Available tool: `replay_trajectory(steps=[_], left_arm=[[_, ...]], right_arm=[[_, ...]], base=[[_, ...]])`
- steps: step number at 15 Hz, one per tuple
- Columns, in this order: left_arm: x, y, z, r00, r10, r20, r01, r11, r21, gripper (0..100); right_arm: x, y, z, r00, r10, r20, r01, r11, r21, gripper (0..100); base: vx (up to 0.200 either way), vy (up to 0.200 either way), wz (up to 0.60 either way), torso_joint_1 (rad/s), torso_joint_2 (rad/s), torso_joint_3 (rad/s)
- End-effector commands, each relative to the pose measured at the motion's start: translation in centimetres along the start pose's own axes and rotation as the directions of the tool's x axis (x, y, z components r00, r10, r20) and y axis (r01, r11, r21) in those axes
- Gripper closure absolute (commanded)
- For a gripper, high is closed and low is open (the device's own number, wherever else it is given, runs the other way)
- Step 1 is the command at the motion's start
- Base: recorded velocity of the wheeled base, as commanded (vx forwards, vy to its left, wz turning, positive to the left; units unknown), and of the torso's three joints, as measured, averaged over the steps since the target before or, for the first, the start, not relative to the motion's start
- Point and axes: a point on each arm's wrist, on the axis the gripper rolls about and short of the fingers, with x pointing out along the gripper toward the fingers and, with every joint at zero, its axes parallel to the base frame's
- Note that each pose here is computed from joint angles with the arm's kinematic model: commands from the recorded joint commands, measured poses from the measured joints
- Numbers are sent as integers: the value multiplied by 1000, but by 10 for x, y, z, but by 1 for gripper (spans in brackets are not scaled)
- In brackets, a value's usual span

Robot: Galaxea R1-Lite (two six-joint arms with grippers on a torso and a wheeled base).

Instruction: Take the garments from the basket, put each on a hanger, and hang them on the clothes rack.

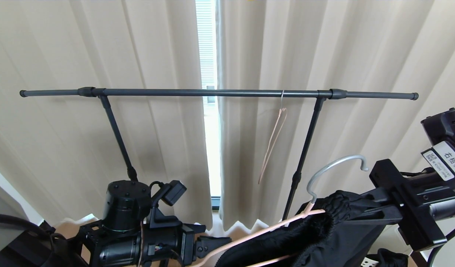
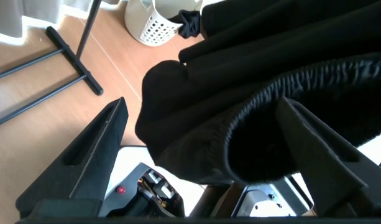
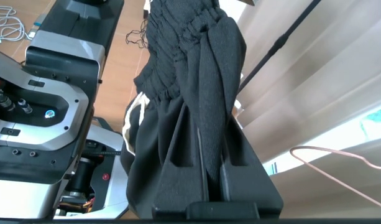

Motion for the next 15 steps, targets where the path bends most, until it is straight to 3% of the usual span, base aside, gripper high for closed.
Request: replay_trajectory(steps=[1, 15], left_arm=[[2, -1, -3, 1000, -4, -14, 4, 1000, -2, 0], [7, -8, -20, 997, -18, -77, 24, 996, 82, 0]], right_arm=[[-2, 1, 3, 1000, -2, 8, 2, 1000, -6, 100], [-6, 2, 5, 999, -4, 35, 4, 1000, 0, 100]], base=[[0, 0, 0, 0, 0, 0], [0, 0, 0, 0, 0, 0]])
